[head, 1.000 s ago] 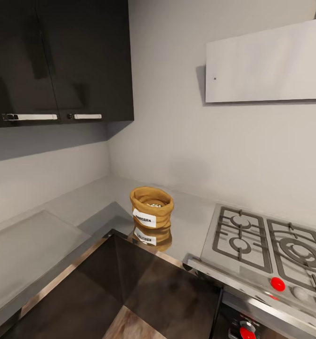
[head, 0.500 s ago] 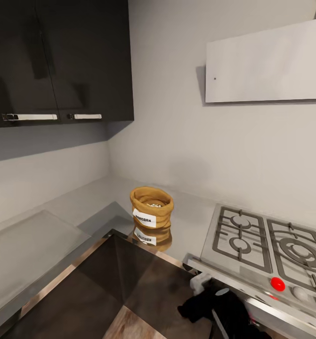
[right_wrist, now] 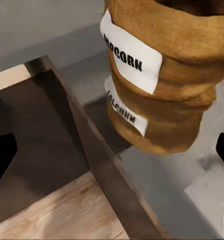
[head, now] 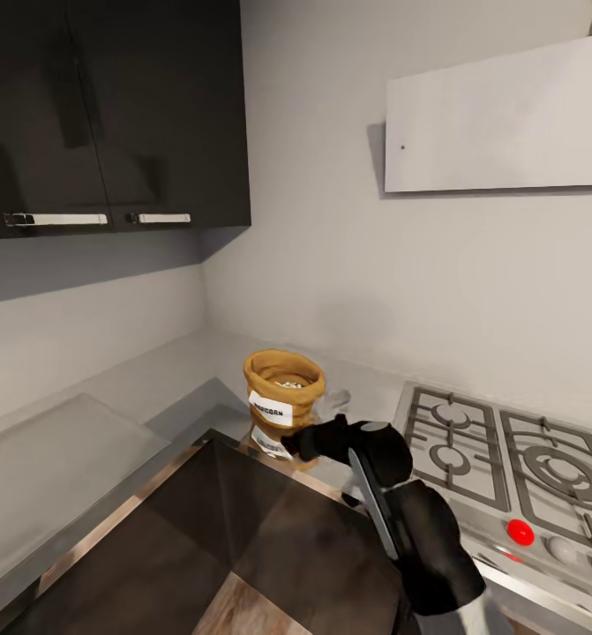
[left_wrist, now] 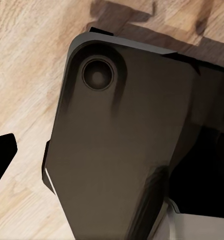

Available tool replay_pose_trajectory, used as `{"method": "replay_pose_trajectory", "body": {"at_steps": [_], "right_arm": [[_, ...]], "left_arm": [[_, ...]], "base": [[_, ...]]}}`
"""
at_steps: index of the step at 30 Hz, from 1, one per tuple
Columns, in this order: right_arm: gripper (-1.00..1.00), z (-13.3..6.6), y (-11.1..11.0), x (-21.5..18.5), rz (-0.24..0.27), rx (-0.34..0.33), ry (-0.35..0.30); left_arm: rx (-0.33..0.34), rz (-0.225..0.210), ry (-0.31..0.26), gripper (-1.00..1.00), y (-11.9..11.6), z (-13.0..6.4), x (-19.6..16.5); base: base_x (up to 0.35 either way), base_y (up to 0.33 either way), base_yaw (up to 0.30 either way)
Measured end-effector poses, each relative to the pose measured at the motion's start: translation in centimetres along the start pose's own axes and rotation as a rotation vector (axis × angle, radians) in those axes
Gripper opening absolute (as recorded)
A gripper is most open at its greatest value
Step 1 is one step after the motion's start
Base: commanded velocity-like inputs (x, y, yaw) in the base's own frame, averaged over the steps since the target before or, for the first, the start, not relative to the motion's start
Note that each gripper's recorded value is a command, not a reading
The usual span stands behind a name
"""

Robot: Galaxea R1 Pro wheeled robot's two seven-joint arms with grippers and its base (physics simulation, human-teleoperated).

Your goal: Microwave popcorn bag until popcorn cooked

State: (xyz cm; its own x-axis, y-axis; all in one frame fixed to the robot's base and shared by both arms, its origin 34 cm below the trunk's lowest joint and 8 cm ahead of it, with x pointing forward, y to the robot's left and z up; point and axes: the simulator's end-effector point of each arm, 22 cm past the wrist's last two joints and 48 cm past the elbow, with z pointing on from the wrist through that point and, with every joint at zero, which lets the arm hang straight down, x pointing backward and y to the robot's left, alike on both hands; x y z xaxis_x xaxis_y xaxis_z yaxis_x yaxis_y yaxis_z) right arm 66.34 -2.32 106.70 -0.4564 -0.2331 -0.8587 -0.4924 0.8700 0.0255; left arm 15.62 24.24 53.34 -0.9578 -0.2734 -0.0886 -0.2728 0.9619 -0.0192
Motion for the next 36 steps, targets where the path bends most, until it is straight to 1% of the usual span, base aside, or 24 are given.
{"method": "replay_pose_trajectory", "body": {"at_steps": [2, 5, 7, 9, 10, 11, 12, 13, 14, 15, 16, 17, 18, 20, 21, 22, 23, 24, 25, 28, 31, 34, 36], "right_arm": [[1.0, -0.7, -1.4, -3.5, -0.011, 0.028, -0.055], [1.0, -1.8, -4.5, -6.7, 0.027, 0.075, -0.113], [1.0, -2.7, -6.1, -8.8, 0.045, 0.097, -0.153], [1.0, -4.1, -10.1, -10.5, 0.039, 0.168, -0.183], [1.0, -4.8, -11.5, -11.2, 0.035, 0.19, -0.194], [1.0, -6.0, -13.5, -13.0, 0.018, 0.229, -0.222], [1.0, -7.0, -14.8, -14.5, 0.008, 0.252, -0.246], [1.0, -8.5, -16.6, -16.6, 0.001, 0.286, -0.279], [1.0, -9.7, -17.9, -18.7, 0.003, 0.308, -0.307], [1.0, -10.1, -18.7, -20.0, 0.005, 0.317, -0.317], [1.0, -9.9, -19.6, -21.4, 0.014, 0.323, -0.306], [1.0, -9.2, -20.2, -22.0, 0.023, 0.324, -0.283], [1.0, -7.6, -21.2, -21.8, 0.043, 0.322, -0.223], [1.0, -5.0, -22.5, -20.5, 0.077, 0.315, -0.117], [1.0, -4.2, -22.9, -20.5, 0.09, 0.31, -0.073], [1.0, -4.8, -22.8, -21.5, 0.08, 0.313, -0.097], [1.0, -6.0, -22.4, -23.2, 0.062, 0.318, -0.142], [1.0, -7.8, -21.8, -25.3, 0.039, 0.326, -0.206], [1.0, -10.2, -20.4, -28.1, 0.011, 0.321, -0.296], [1.0, -11.1, -19.3, -29.3, 0.0, 0.306, -0.333], [1.0, -10.7, -19.2, -29.1, 0.002, 0.3, -0.324], [1.0, -9.1, -19.6, -27.7, 0.018, 0.291, -0.272], [1.0, -8.5, -19.7, -27.1, 0.024, 0.286, -0.255]], "left_arm": [[0.0, 0.001, 0.0, 1.0, 0.0, 0.0, 0.0], [0.0, 0.0, 0.0, 1.0, 0.0, 0.0, 0.0], [0.0, 0.0, -0.001, 1.0, 0.0, 0.0, 0.0], [0.0, 0.001, 0.0, 1.0, 0.0, 0.0, 0.0], [0.0, 0.001, 0.0, 1.0, 0.0, 0.0, 0.0], [0.0, 0.001, 0.0, 1.0, 0.0, 0.0, 0.0], [0.0, 0.0, 0.0, 1.0, 0.0, 0.0, 0.0], [0.0, 0.0, 0.0, 1.0, 0.0, 0.0, 0.0], [0.001, 0.0, -0.001, 1.0, 0.0, 0.0, -0.1], [0.0, 0.0, -0.001, 1.0, 0.0, 0.0, -0.1], [0.0, 0.0, -0.001, 1.0, 0.0, 0.0, -0.1], [0.0, 0.0, -0.001, 1.0, 0.0, 0.0, -0.1], [0.0, 0.0, -0.001, 1.0, 0.0, 0.0, -0.1], [0.001, 0.001, -0.002, 1.0, 0.0, 0.0, -0.1], [-0.001, 0.0, -0.002, 1.0, 0.1, 0.0, -0.1], [-0.001, 0.0, -0.002, 1.0, 0.1, 0.0, -0.1], [-0.001, 0.0, -0.002, 1.0, 0.1, 0.0, -0.1], [-0.001, 0.0, -0.002, 1.0, 0.1, 0.0, -0.1], [-0.001, 0.0, -0.002, 1.0, 0.1, 0.0, -0.1], [-0.001, 0.0, -0.002, 1.0, 0.1, 0.0, -0.1], [-0.001, 0.0, -0.002, 1.0, 0.1, 0.0, -0.1], [0.0, 0.0, -0.001, 1.0, 0.1, 0.0, -0.1], [0.0, 0.001, -0.002, 1.0, 0.1, 0.0, -0.1]], "base": [[0.0, 0.0, 0.0], [0.0, 0.0, 0.0], [0.0, 0.0, 0.0], [0.0, 0.0, 0.0], [0.0, 0.0, 0.0], [0.0, 0.0, 0.0], [0.0, 0.0, 0.0], [0.0, 0.0, 0.0], [0.0, 0.0, 0.0], [0.0, 0.0, 0.0], [0.0, 0.0, 0.0], [0.0, 0.0, 0.0], [0.0, 0.0, 0.0], [0.0, 0.0, 0.0], [0.0, 0.0, 0.0], [0.0, 0.0, 0.0], [0.0, 0.0, 0.0], [0.0, 0.0, 0.0], [0.0, 0.0, 0.0], [0.0, 0.0, 0.0], [0.0, 0.0, 0.0], [0.0, 0.0, 0.0], [0.0, 0.0, 0.0]]}}
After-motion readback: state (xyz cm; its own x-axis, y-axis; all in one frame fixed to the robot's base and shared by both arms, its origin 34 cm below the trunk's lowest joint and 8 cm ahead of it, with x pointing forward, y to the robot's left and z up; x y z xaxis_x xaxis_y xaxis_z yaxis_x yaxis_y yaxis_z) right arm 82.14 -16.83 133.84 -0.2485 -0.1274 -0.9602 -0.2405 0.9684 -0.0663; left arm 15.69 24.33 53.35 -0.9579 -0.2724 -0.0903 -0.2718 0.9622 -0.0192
